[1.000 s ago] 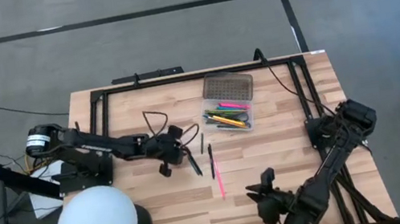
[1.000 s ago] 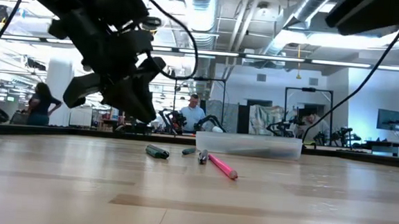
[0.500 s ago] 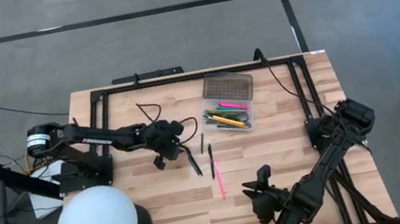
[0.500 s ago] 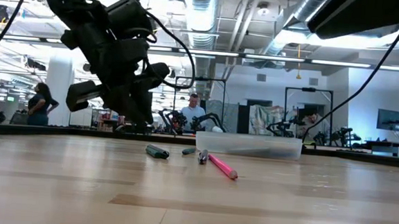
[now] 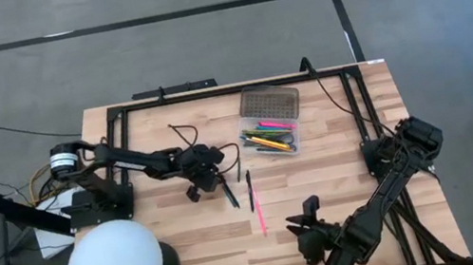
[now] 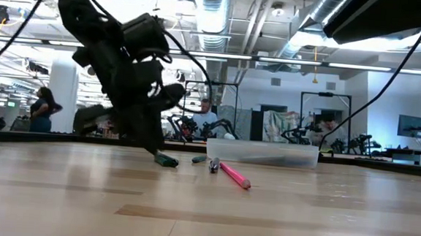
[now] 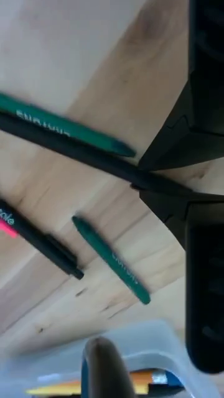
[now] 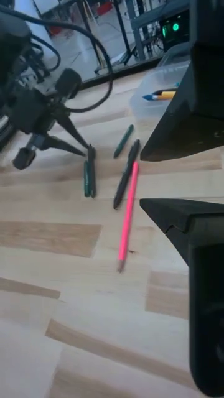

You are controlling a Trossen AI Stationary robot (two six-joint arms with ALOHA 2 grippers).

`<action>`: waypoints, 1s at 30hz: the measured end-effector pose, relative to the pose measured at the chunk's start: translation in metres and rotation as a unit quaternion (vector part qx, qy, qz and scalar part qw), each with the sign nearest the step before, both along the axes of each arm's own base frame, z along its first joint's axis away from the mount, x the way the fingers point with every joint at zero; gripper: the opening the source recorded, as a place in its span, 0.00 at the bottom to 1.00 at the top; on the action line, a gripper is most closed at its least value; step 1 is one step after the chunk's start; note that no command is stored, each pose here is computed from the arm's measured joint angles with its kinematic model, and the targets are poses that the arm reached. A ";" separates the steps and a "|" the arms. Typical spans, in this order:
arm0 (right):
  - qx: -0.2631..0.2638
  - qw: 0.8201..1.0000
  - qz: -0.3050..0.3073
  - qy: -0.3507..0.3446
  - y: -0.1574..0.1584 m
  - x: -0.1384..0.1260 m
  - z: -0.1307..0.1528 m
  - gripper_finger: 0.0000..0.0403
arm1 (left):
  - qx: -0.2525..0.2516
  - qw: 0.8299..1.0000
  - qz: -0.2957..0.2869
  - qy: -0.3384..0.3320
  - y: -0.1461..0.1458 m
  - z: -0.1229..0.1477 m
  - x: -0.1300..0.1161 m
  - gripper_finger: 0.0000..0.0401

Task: Pick & place school supplies into a supply box
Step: Put the left black pen into the black supply box

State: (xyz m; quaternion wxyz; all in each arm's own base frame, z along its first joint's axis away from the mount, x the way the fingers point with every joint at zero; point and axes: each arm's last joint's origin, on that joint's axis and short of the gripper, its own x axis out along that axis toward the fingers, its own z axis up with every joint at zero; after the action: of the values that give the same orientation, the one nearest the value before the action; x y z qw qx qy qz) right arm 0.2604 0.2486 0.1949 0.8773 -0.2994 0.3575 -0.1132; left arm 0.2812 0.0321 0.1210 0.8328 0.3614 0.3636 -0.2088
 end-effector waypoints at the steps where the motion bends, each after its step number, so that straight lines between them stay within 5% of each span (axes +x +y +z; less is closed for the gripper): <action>1: 0.001 1.000 0.000 0.000 0.000 0.000 0.000 0.25 | 0.003 1.000 0.002 0.000 0.000 -0.002 0.002 0.14; 14: 0.001 1.000 0.001 0.001 0.000 0.000 0.000 0.25 | -0.042 0.997 0.062 0.030 0.004 -0.007 0.021 0.14; 22: 0.012 1.000 0.005 0.008 0.001 0.000 -0.001 0.25 | -0.074 0.977 0.154 0.127 0.004 -0.008 0.013 0.14; 30: 0.021 1.000 0.005 0.014 0.000 0.002 -0.001 0.25 | -0.109 0.966 0.193 0.132 0.004 -0.009 0.012 0.15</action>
State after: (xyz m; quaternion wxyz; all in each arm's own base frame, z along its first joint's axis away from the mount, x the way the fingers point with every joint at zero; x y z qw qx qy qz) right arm 0.2619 0.2489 0.1939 0.8791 -0.2843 0.3701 -0.0969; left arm 0.2936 0.0361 0.1120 0.8365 0.1605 0.5080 -0.1285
